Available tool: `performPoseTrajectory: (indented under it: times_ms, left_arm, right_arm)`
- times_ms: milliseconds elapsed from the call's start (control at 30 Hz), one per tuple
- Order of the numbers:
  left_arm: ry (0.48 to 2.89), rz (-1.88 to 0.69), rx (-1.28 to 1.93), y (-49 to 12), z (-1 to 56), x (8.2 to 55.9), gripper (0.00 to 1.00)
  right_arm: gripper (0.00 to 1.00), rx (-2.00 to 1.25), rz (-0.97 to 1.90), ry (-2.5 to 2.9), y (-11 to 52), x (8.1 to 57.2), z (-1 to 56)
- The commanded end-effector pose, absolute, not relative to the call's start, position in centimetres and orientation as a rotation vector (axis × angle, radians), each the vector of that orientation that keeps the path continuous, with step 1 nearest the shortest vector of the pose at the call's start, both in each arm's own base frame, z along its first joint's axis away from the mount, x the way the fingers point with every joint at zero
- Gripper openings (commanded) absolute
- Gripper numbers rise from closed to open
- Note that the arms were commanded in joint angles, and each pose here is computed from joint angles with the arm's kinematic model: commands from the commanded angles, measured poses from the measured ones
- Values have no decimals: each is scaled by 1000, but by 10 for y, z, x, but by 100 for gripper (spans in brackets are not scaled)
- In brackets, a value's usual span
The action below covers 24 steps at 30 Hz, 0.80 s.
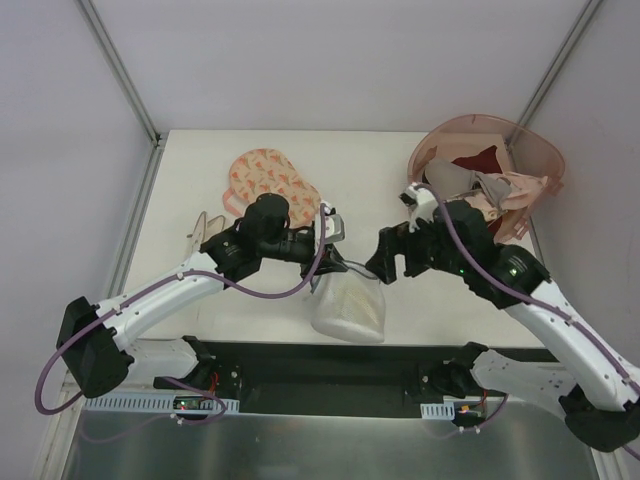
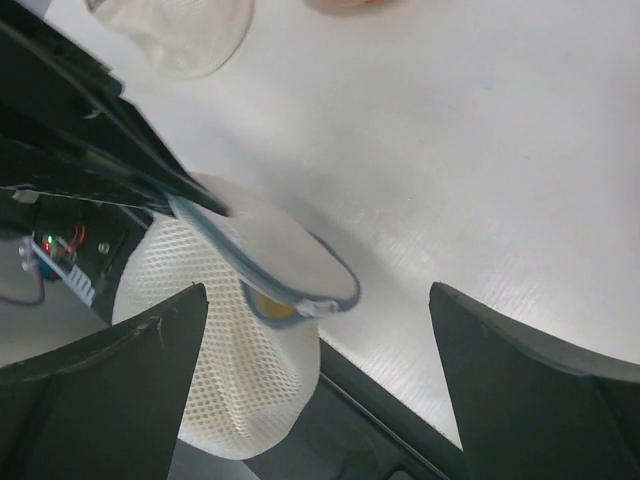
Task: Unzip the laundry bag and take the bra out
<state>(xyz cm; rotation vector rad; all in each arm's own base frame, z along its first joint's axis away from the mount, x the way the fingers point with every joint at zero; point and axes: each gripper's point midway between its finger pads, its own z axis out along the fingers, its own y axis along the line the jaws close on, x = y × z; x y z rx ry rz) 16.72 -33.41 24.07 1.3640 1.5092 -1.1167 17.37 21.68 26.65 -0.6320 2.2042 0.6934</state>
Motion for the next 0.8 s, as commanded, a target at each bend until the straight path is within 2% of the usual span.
performPoseTrajectory:
  times_ms: [0,133,167,200,233,267,433,533,567,633,700,733,767]
  left_arm:
    - [1388,-1087,1350,-333,263,166,0]
    - [1379,-1056,1306,-328,261,169,0]
    - [1362,-1052,1301,-329,264,170,0]
    - [1364,-1049,1294,-328,263,171,0]
    - [1373,-1051,1289,-329,261,171,0]
    - [1367,-1050,1285,-329,262,171,0]
    - [1376,-1069,1279,-332,260,172,0]
    - [1372,-1071,1271,-334,260,174,0]
    - [1374,-1073,1270,-334,260,174,0]
    - [1380,-1078,1269,-335,258,174,0]
    - [1394,-1084,1269,-334,254,173,0]
    - [1399,-1087,1270,-334,251,172,0]
    - [1410,-1091,1269,-333,250,171,5]
  right_arm:
    - [96,-311,703,2150,180,180,271]
    - [97,-261,931,2083,200,168,251]
    - [98,-281,1008,2124,208,157,223]
    - [99,-229,1083,2113,214,154,220]
    - [99,-220,1183,1981,222,154,240]
    - [96,-196,1213,2009,224,151,216]
    - [87,-159,1207,1992,224,146,202]
    - [68,-186,1191,2007,228,145,200]
    - [53,-189,1167,2022,229,147,197]
    - [37,-215,1157,2011,233,148,206]
    - [13,-262,1083,2032,236,153,204]
    - [6,-273,1045,2040,234,155,214]
    - [1,-265,954,2052,227,163,213]
